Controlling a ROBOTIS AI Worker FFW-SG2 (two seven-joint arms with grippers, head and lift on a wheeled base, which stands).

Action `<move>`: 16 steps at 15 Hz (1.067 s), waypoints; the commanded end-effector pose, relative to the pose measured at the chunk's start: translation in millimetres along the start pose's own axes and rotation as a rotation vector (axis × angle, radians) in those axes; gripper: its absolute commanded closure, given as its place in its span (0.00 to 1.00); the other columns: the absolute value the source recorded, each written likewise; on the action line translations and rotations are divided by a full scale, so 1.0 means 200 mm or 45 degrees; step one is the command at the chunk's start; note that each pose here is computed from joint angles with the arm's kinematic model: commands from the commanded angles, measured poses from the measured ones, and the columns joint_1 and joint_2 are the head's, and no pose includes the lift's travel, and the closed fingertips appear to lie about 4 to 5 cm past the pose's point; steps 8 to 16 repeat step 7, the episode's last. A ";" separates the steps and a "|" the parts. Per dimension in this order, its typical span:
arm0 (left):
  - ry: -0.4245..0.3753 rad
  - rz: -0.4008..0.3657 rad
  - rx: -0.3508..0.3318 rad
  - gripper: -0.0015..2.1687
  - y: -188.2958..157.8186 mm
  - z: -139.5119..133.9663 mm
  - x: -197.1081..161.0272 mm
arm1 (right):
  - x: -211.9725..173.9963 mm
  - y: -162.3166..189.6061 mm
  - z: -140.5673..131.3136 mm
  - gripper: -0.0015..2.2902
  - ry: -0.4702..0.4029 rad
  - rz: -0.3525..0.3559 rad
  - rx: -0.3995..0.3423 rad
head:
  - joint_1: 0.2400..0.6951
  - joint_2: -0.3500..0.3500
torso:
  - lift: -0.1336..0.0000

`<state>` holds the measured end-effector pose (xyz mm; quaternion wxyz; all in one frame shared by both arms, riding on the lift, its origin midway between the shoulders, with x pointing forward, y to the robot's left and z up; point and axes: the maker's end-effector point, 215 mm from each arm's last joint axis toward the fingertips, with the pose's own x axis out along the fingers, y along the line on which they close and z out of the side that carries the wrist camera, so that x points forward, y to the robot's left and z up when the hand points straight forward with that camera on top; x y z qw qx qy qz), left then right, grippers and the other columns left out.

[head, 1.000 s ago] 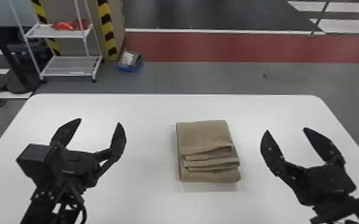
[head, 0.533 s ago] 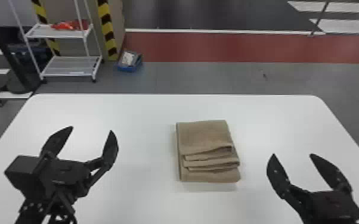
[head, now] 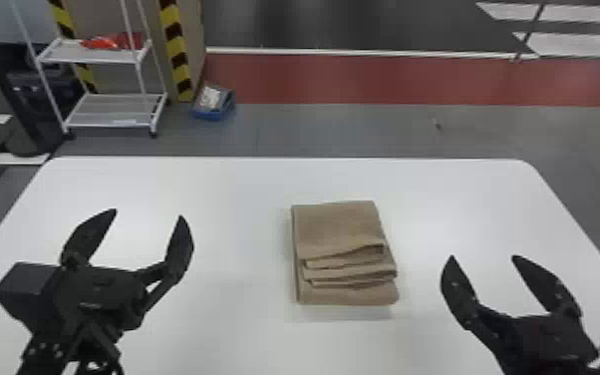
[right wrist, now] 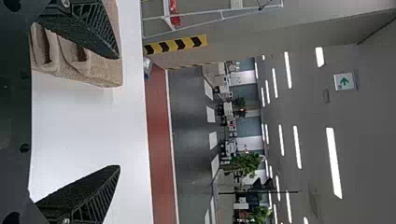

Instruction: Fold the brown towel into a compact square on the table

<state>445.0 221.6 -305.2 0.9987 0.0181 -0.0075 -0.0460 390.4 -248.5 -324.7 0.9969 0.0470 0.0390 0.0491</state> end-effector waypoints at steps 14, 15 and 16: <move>-0.024 -0.002 -0.024 0.03 0.01 0.03 0.01 | 0.03 0.04 0.03 0.03 -0.020 0.016 -0.040 | 1.00 0.45 | 0.07; -0.024 -0.002 -0.024 0.03 0.01 0.03 0.01 | 0.03 0.04 0.03 0.03 -0.020 0.016 -0.040 | 1.00 0.45 | 0.07; -0.024 -0.002 -0.024 0.03 0.01 0.03 0.01 | 0.03 0.04 0.03 0.03 -0.020 0.016 -0.040 | 1.00 0.45 | 0.07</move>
